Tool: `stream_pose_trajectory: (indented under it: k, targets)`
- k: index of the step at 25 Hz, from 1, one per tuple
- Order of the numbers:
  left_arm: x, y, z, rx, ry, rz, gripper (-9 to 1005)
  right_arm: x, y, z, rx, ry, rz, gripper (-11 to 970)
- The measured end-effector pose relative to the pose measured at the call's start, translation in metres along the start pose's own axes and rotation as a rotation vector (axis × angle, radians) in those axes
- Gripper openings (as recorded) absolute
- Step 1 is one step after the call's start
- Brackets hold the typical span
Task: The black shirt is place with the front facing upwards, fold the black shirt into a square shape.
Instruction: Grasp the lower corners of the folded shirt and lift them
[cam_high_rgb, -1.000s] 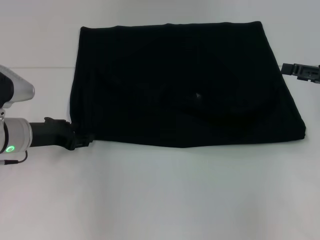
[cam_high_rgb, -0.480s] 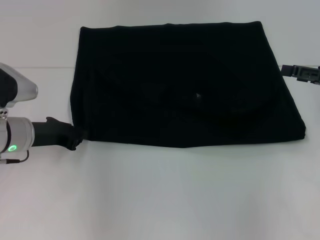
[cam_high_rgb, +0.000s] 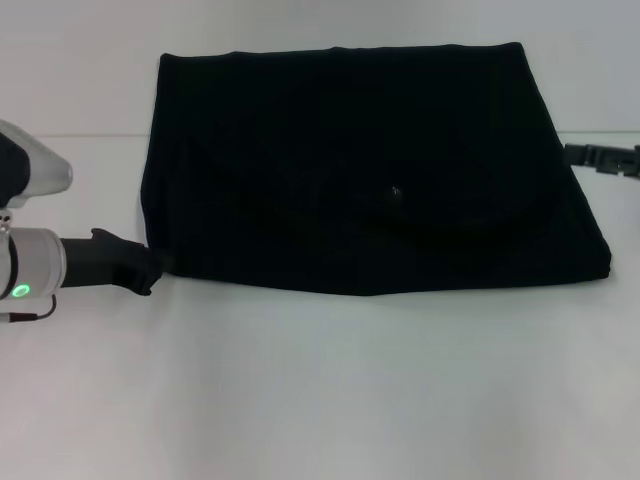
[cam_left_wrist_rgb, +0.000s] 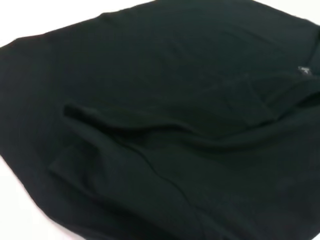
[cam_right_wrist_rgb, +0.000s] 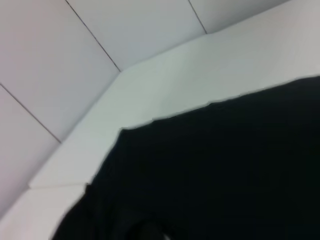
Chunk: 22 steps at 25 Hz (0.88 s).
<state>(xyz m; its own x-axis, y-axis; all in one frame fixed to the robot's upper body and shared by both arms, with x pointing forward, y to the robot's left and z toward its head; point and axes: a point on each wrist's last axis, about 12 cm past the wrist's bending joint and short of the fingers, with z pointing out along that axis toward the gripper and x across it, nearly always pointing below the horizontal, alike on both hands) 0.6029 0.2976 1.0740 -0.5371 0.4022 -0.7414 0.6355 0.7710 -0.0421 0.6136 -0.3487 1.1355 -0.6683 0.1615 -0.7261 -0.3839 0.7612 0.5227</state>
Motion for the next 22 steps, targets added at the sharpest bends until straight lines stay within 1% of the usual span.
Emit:
stream_pose_trajectory:
  k: [2, 7, 11, 18, 22]
  targets:
    - [-0.001, 0.0, -0.003, 0.014, -0.002, 0.0, 0, 0.0, -0.003, -0.001, 0.028, 0.042, 0.001, 891]
    - [0.001, 0.0, -0.008, 0.034, -0.001, -0.001, 0, 0.006, -0.012, -0.004, 0.119, 0.166, 0.05, 889]
    - [0.003, -0.001, -0.009, 0.035, 0.001, -0.003, 1, 0.01, -0.017, -0.006, 0.182, 0.217, 0.076, 886]
    - [0.002, -0.001, -0.008, 0.033, 0.0, -0.002, 1, 0.018, -0.021, -0.005, 0.219, 0.254, 0.069, 887]
    - [0.0, -0.001, -0.007, 0.033, -0.003, -0.003, 1, 0.021, -0.022, 0.004, 0.249, 0.251, 0.045, 886]
